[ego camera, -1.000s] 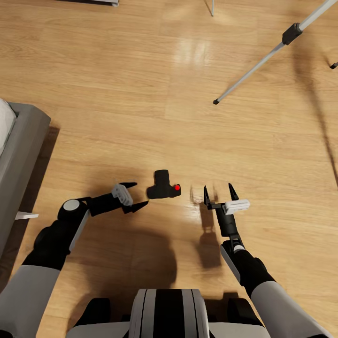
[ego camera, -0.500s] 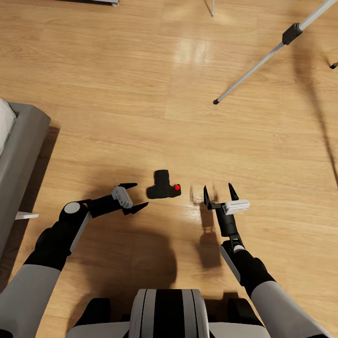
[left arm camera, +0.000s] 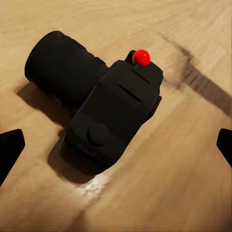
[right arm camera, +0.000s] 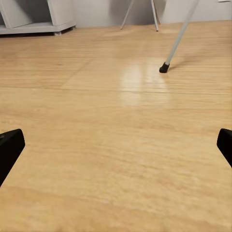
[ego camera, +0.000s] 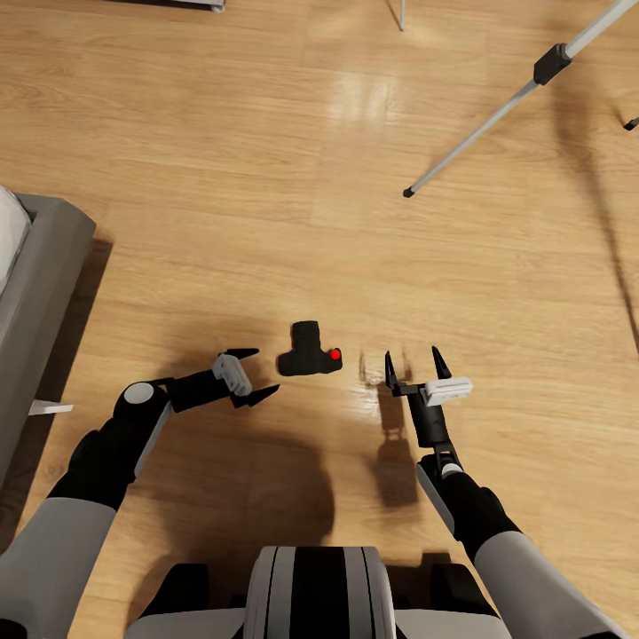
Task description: Attach the digital camera to the camera tripod in the bedroom.
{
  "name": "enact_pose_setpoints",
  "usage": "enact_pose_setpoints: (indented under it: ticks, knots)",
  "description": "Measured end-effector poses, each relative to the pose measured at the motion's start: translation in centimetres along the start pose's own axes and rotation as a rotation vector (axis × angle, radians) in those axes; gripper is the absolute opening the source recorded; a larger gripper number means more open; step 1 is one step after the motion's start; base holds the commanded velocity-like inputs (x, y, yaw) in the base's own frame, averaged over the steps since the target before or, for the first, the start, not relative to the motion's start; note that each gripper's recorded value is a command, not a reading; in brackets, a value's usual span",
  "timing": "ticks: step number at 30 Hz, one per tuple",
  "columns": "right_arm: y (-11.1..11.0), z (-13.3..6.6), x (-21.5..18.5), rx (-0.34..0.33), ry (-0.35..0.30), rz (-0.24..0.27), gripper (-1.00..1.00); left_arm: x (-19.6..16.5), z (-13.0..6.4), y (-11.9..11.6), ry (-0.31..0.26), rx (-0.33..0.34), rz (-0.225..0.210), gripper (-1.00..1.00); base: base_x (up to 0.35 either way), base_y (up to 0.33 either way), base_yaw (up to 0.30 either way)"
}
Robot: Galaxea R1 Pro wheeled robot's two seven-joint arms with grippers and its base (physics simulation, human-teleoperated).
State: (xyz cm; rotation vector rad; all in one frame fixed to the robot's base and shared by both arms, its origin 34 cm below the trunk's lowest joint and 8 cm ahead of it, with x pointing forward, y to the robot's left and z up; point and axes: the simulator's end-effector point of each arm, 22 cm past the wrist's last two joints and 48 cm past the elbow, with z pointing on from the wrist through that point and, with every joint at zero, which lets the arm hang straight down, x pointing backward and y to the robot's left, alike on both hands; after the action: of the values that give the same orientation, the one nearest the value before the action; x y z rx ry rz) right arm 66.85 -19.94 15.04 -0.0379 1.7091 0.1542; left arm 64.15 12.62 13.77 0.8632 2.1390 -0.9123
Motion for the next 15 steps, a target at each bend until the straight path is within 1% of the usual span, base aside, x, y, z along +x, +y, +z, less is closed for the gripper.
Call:
enact_pose_setpoints:
  ticks: [15]
  knots:
    - [-0.01,-0.03,0.05,0.0,0.001,0.0,1.0,-0.65,0.11,0.87,-0.007,-0.021,0.018,1.0,0.0,0.0,0.0]
